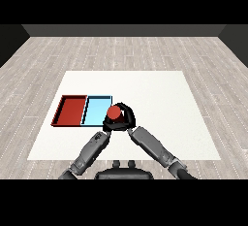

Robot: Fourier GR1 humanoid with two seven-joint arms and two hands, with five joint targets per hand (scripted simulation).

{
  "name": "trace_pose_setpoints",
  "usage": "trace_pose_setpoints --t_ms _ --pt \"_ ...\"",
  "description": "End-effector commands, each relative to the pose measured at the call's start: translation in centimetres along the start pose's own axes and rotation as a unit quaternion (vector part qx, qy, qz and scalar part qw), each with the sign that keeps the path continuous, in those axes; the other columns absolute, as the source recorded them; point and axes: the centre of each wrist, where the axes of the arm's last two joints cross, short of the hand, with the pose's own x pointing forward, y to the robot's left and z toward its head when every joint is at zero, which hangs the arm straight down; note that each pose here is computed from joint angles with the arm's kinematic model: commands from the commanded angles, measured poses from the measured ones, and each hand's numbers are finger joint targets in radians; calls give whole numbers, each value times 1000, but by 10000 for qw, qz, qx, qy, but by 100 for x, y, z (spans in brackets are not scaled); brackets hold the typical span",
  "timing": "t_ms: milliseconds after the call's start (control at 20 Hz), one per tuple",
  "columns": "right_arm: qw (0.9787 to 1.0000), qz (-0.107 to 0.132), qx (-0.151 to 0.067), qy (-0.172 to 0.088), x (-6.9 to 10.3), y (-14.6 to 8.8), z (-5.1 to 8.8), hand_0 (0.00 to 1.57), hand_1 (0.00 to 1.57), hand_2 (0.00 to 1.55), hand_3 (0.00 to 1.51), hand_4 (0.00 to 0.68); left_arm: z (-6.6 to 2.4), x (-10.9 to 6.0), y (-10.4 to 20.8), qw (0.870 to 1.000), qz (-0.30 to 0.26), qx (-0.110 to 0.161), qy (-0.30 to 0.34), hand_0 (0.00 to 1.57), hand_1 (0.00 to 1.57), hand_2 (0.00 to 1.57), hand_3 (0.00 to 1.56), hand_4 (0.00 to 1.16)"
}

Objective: Pick the red can and put it in the red box

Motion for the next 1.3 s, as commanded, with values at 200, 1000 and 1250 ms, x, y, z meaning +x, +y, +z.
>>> trace_pose_setpoints --t_ms 200,1000,1250 --pt "10000 -67 40 52 38 45 59 1547 1547 1462 1376 605 -210 113 -222 9973 -375 599 212 1523 1523 1489 1403 855" --pt "9998 61 158 83 97 7 -16 0 0 0 0 0 -153 165 -68 9940 -517 936 -248 1571 1571 1529 1455 1118" --pt "9998 -66 121 107 97 43 -82 0 0 0 0 0 -69 152 -84 9933 -621 897 -383 1571 1571 1541 1466 1123"
